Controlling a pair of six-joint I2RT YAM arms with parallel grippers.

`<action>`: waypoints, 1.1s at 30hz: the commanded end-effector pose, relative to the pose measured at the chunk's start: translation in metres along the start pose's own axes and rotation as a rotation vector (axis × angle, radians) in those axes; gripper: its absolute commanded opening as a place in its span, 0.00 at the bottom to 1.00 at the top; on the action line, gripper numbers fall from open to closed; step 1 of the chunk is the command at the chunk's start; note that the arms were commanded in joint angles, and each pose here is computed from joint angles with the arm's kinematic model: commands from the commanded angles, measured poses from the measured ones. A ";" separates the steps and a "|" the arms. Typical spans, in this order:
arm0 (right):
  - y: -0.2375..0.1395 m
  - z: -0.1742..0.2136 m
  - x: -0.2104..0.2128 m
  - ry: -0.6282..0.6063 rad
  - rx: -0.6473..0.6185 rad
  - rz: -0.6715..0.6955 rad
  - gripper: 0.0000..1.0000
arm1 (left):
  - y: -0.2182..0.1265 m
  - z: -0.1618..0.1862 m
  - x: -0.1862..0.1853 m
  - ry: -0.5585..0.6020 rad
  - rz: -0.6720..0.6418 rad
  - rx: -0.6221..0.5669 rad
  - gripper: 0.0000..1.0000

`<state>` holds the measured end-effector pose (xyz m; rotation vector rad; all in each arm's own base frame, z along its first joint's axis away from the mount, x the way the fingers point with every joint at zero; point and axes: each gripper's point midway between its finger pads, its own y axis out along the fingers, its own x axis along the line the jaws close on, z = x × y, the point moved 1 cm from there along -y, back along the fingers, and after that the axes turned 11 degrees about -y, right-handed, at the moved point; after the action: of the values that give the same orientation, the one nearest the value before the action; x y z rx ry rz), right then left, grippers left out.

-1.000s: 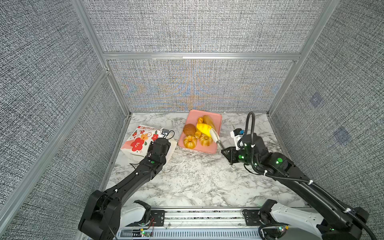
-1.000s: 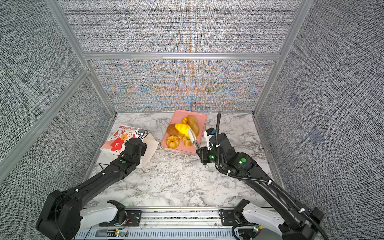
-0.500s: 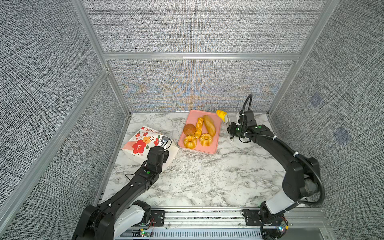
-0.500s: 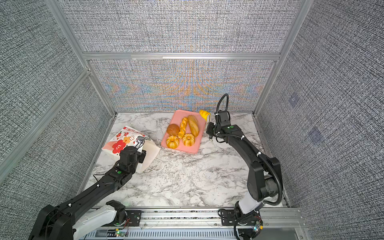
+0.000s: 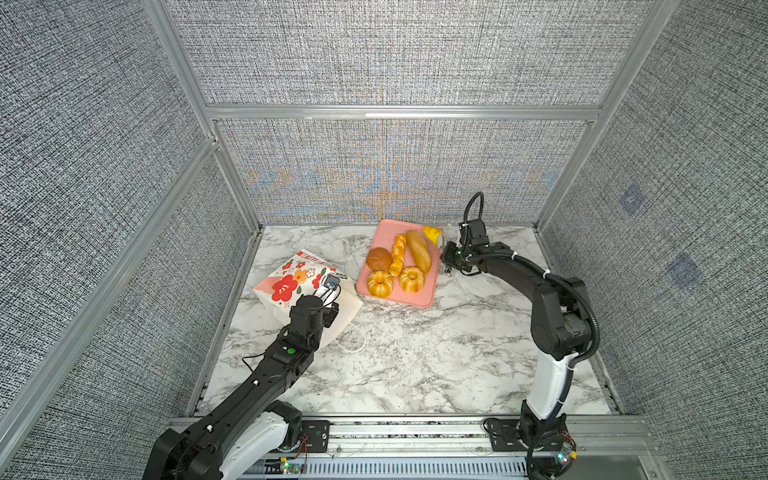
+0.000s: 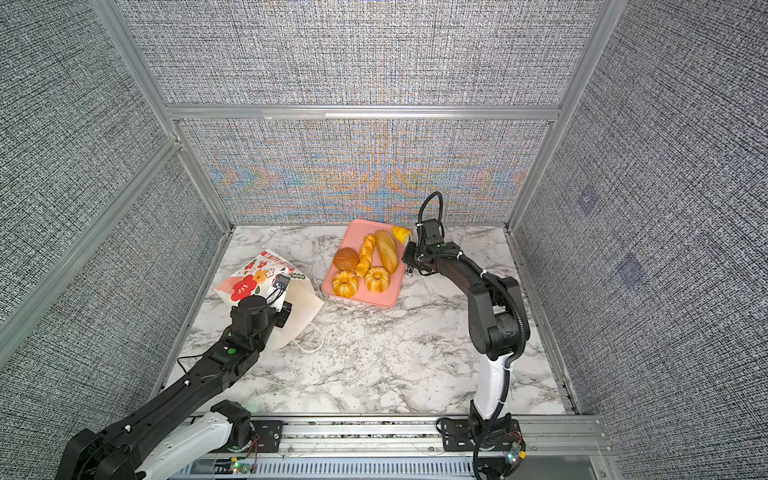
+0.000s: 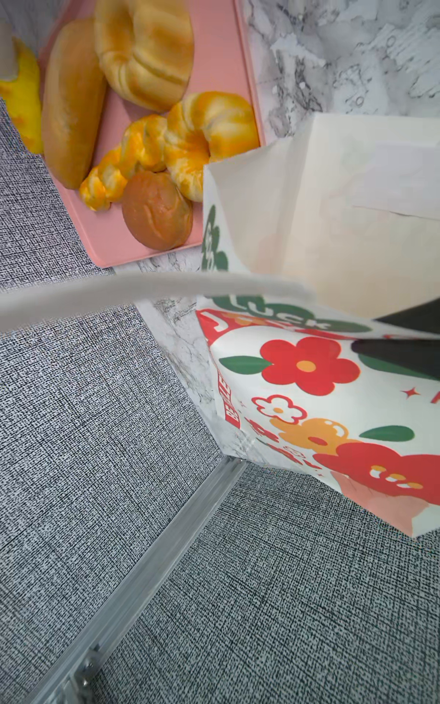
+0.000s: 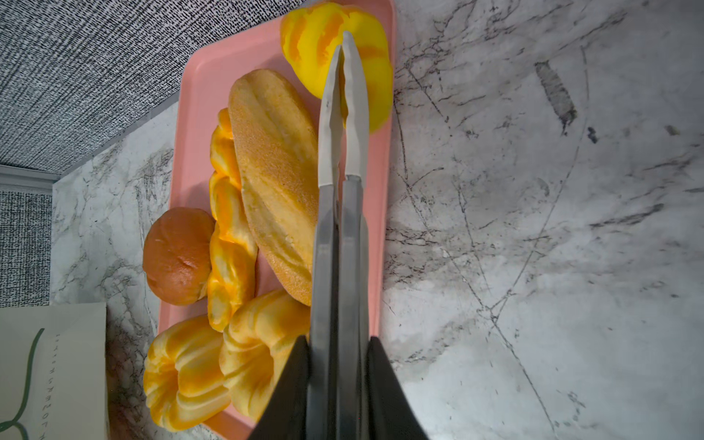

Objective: Take the fake bread out of the paper bag
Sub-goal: 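Lower the yellow bread onto the far end of the tray and release, then move the open right tongs back into the paper bag mouth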

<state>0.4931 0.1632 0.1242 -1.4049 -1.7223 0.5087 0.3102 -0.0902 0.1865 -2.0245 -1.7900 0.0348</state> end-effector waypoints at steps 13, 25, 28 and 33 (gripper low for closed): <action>-0.015 0.002 0.017 0.005 -0.009 -0.096 0.36 | -0.002 -0.005 -0.002 0.007 0.021 -0.009 0.00; -0.055 0.019 0.016 -0.007 0.007 -0.146 0.40 | -0.009 -0.004 -0.008 0.048 0.070 -0.034 0.00; -0.080 0.034 0.022 -0.029 0.008 -0.197 0.39 | -0.012 -0.005 -0.010 0.060 0.086 -0.044 0.00; -0.135 0.076 0.051 -0.118 0.034 -0.331 0.37 | -0.019 -0.004 -0.012 0.093 0.107 -0.079 0.00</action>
<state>0.3778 0.1689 0.1844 -1.1774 -1.8901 0.4354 0.2937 -0.0965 0.1887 -2.0961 -1.6785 -0.0518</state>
